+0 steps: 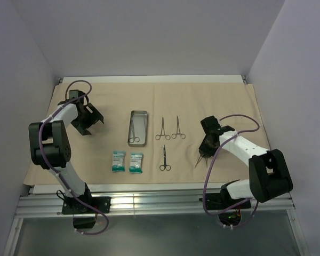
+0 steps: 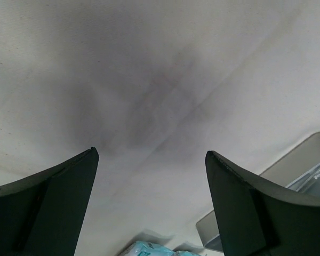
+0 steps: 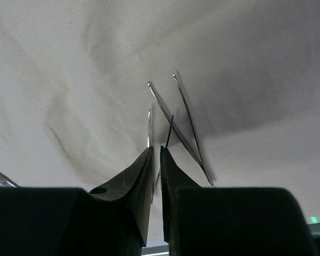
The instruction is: Open and lay out the surgical kit
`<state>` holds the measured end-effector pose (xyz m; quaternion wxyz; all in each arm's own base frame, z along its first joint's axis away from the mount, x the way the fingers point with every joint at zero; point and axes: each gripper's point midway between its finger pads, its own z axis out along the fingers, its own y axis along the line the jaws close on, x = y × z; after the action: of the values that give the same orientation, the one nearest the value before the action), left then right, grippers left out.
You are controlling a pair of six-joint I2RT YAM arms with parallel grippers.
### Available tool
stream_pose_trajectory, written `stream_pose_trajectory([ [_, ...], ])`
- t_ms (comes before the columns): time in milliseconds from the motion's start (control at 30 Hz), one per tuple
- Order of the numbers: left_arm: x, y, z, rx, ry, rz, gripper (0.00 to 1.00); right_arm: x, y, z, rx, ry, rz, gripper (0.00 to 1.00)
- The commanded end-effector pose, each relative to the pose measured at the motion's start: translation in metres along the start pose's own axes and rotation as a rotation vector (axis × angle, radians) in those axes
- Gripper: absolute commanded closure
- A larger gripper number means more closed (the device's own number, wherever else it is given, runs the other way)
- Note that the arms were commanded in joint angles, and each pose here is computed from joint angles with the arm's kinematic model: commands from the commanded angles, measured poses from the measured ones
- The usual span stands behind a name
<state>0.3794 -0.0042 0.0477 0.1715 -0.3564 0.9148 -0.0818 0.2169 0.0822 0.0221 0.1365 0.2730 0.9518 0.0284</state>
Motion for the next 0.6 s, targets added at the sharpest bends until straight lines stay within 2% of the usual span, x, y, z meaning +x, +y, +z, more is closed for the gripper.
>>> stream_pose_trajectory([
  [0, -0.005, 0.017, 0.01, -0.048, -0.027, 0.02, 0.1, -0.004, -0.004, 0.003, 0.026, -0.033, 0.007, 0.82],
  [300, 0.011, 0.036, 0.03, -0.097, 0.028, 0.01, 0.11, -0.005, -0.006, 0.003, 0.032, -0.034, -0.014, 0.81],
  [567, 0.012, 0.045, 0.029, -0.138, 0.012, 0.004, 0.11, -0.008, -0.005, -0.003, 0.023, -0.053, -0.028, 0.8],
])
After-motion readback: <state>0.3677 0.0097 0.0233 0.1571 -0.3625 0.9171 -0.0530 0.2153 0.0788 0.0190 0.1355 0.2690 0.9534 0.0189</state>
